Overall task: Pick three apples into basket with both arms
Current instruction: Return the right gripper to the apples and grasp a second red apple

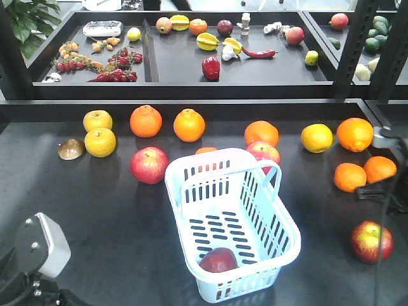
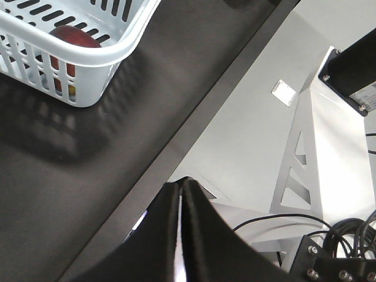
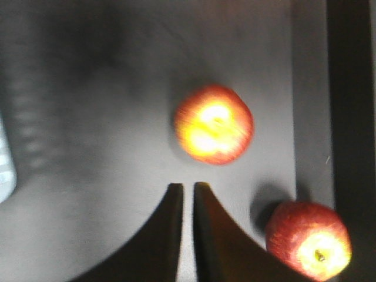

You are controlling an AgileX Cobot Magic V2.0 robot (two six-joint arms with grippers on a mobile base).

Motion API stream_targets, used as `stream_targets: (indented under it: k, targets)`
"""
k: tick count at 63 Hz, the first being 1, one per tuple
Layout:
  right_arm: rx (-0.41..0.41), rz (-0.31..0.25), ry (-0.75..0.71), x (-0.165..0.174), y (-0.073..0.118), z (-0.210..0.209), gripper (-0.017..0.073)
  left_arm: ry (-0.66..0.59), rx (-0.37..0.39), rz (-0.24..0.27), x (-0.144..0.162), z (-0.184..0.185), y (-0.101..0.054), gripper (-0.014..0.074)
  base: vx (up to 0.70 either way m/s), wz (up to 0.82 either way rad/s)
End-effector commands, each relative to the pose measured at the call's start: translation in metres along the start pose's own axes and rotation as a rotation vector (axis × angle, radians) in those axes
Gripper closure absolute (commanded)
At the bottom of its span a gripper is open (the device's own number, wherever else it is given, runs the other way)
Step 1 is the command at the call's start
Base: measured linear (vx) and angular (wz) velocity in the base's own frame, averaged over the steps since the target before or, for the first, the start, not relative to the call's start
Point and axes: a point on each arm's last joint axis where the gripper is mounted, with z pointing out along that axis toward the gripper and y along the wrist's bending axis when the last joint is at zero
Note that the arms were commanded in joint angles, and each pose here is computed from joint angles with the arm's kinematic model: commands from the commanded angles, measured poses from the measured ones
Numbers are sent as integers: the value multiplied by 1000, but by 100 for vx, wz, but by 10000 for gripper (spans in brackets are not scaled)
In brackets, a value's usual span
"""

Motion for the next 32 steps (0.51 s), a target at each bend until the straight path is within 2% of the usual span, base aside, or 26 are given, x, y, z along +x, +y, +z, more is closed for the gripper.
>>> stream_targets:
  k: [1,10,18,20,32]
  targets:
    - [-49,16,-32,-13,-25,6,352,-69,10,-21,-10,-5,-4,600,0,0]
    - [-98,52,44,-28,-41,20,71,-69,9,-21,-10,-5,-4,600,0,0]
    - [-94,43,79,-45,-44,28,-145,-73,5,-21,-11,-5,-4,600,0,0]
    - [-93,37,79,-49,-44,30,-172,-73,5,-21,-11,-5,-4,600,0,0]
    - [-80,53,92,-67,-49,46,-148,-73,5,-21,-11,-5,-4,600,0,0]
